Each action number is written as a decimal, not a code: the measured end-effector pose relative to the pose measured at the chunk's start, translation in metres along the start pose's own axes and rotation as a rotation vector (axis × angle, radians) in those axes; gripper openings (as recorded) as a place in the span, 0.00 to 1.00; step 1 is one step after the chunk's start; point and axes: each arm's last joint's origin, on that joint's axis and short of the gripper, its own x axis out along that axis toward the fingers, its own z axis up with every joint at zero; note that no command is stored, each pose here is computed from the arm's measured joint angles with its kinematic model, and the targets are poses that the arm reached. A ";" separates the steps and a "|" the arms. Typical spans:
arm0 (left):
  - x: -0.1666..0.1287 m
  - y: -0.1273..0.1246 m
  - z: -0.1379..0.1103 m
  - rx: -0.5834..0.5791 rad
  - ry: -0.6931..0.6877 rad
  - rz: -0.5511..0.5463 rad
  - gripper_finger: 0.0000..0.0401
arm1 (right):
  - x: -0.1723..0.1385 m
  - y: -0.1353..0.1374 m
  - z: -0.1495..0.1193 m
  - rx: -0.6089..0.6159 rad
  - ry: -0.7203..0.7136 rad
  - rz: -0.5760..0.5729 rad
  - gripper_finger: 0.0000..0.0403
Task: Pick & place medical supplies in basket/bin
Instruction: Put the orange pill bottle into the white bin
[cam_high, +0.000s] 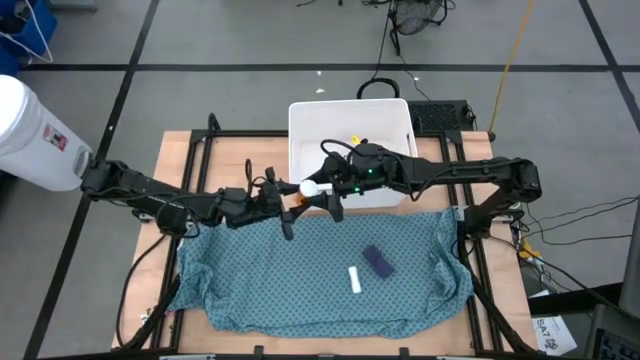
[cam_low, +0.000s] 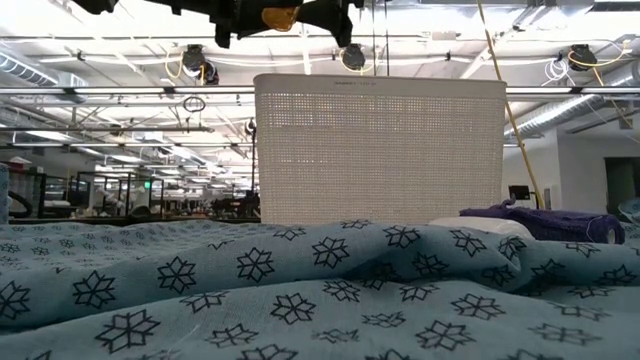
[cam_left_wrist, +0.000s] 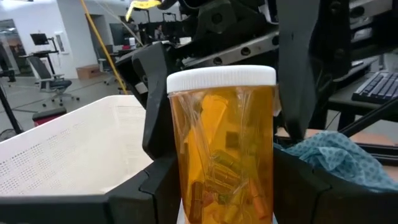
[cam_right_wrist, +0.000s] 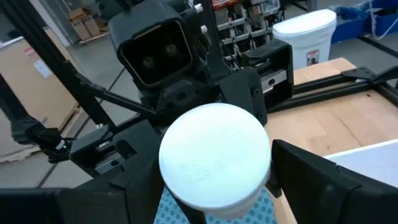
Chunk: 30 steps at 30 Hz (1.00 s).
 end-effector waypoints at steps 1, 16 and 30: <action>0.000 0.000 0.000 0.000 0.000 -0.002 0.50 | 0.000 -0.001 0.000 0.002 0.004 0.010 0.67; 0.000 0.000 0.000 -0.036 0.005 -0.004 0.50 | 0.000 -0.004 0.001 -0.002 -0.005 0.002 0.45; 0.000 0.001 -0.004 -0.036 0.035 0.034 0.55 | 0.001 -0.005 0.000 -0.002 0.003 -0.003 0.46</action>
